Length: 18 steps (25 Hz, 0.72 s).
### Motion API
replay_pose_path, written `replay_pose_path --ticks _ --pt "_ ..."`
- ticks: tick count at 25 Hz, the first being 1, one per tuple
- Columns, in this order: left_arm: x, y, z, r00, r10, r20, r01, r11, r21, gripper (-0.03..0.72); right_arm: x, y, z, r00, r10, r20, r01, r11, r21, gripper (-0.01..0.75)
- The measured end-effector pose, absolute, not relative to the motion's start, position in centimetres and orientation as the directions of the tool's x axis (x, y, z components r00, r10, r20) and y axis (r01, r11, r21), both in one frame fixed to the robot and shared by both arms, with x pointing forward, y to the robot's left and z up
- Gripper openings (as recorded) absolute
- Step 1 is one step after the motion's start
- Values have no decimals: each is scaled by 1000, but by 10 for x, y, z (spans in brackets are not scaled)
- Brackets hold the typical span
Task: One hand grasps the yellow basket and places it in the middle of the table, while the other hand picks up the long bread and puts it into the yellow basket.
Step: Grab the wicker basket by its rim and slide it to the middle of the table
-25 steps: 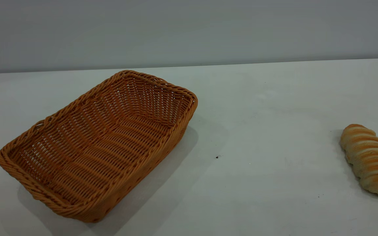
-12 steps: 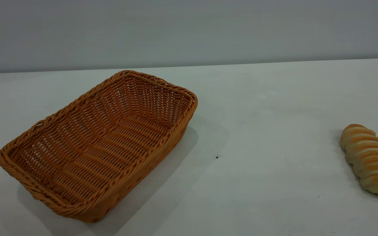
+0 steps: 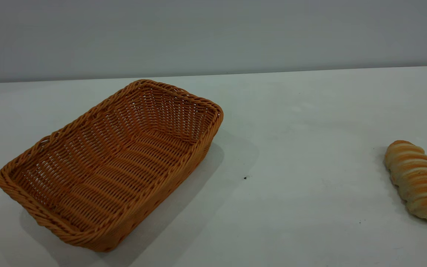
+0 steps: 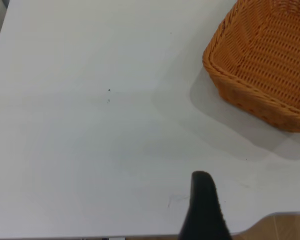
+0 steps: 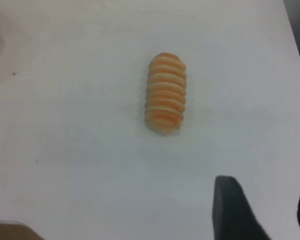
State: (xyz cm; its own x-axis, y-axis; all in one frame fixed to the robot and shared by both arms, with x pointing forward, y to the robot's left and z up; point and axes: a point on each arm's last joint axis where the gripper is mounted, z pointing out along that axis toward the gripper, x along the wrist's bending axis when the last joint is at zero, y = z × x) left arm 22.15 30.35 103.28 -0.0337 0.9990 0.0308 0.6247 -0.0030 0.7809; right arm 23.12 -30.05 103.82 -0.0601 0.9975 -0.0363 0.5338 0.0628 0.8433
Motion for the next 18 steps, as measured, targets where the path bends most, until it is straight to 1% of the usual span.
replay_pose_path --ticks 11,16,18 --pt "222 306 1033 87 996 32 620 -80 781 584 231 -301 1038 -64 997 -36 534 65 843 359" --pt "222 306 1033 122 992 31 617 -100 781 584 231 -300 1038 -115 993 -30 530 87 843 359" --pt "222 306 1033 110 994 17 619 -82 781 584 231 -300 1038 -151 988 -21 528 98 844 359"
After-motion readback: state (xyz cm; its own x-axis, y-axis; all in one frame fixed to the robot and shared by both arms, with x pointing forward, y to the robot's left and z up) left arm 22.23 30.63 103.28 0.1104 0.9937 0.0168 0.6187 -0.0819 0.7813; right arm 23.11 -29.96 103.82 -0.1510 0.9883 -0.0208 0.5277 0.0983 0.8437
